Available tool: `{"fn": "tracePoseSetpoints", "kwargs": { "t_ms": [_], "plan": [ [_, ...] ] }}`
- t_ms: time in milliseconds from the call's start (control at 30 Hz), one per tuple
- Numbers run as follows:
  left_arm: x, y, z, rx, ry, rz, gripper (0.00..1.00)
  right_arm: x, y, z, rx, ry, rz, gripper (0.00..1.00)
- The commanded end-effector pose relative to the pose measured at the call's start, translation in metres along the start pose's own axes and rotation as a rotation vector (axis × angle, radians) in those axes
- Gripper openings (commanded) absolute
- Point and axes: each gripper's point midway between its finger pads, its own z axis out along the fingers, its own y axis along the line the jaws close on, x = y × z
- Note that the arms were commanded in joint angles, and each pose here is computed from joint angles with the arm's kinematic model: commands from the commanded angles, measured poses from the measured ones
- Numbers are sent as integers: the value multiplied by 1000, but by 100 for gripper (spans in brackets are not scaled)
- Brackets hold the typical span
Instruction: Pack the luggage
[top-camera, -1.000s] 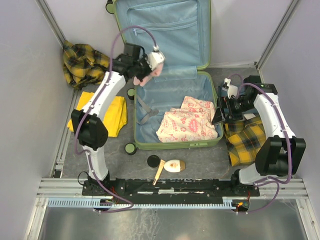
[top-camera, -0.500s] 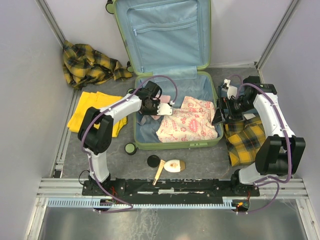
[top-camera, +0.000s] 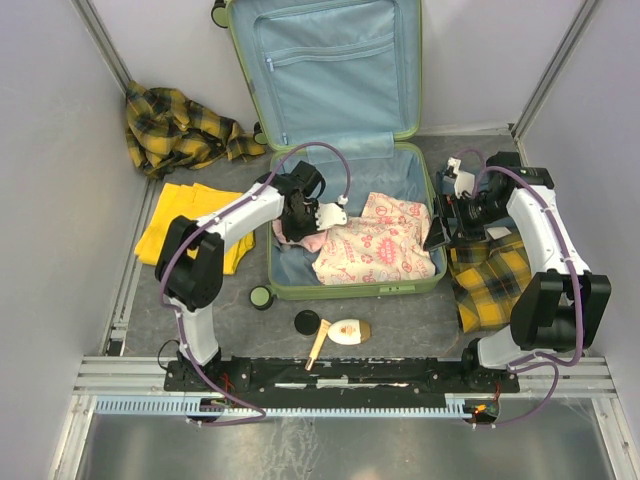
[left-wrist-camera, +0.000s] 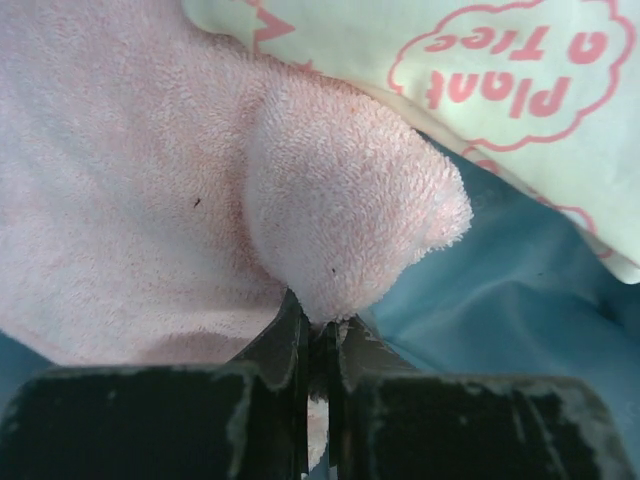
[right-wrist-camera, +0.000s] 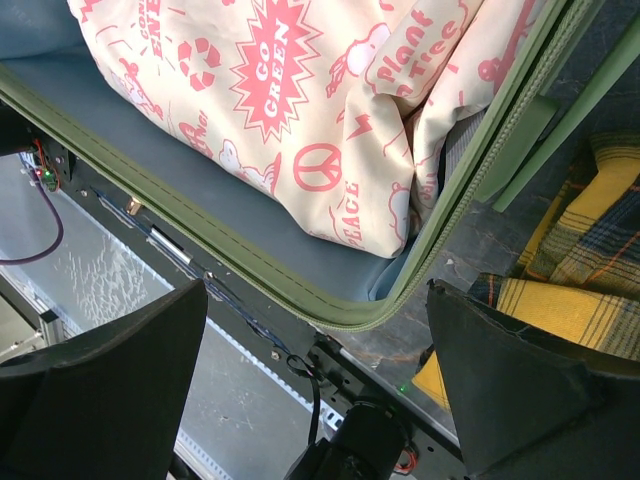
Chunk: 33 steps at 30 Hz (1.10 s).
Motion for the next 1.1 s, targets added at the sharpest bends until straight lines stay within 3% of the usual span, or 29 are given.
{"fn": "tracePoseSetpoints", "kwargs": {
  "t_ms": [0, 33, 233, 300, 400, 533, 700, 900, 1067],
  "plan": [
    [-8, -28, -3, 119, -27, -157, 9, -15, 4, -10, 7, -47, -49, 99],
    [-10, -31, -3, 133, -33, -176, 14, -16, 4, -11, 7, -49, -51, 99],
    [-25, -24, -24, 112, -74, -242, 69, -21, 8, -19, 17, -64, -69, 99],
    [-34, -18, -42, 91, -109, -254, 79, -22, 10, -23, 27, -70, -82, 100],
    [-45, -4, -74, 46, -178, -293, 83, -23, 12, -31, 45, -83, -106, 100],
    [-43, 36, -127, -25, -340, -457, 85, -25, 15, -40, 59, -107, -123, 100],
    [16, 96, -171, -195, -481, -738, 88, -25, 20, -43, 54, -130, -113, 100],
    [109, 125, -163, -387, -384, -991, 89, -26, 23, -41, 33, -142, -94, 100],
    [138, 117, -134, -436, -314, -1079, 89, -24, 21, -36, 27, -134, -72, 100]
  ]
}}
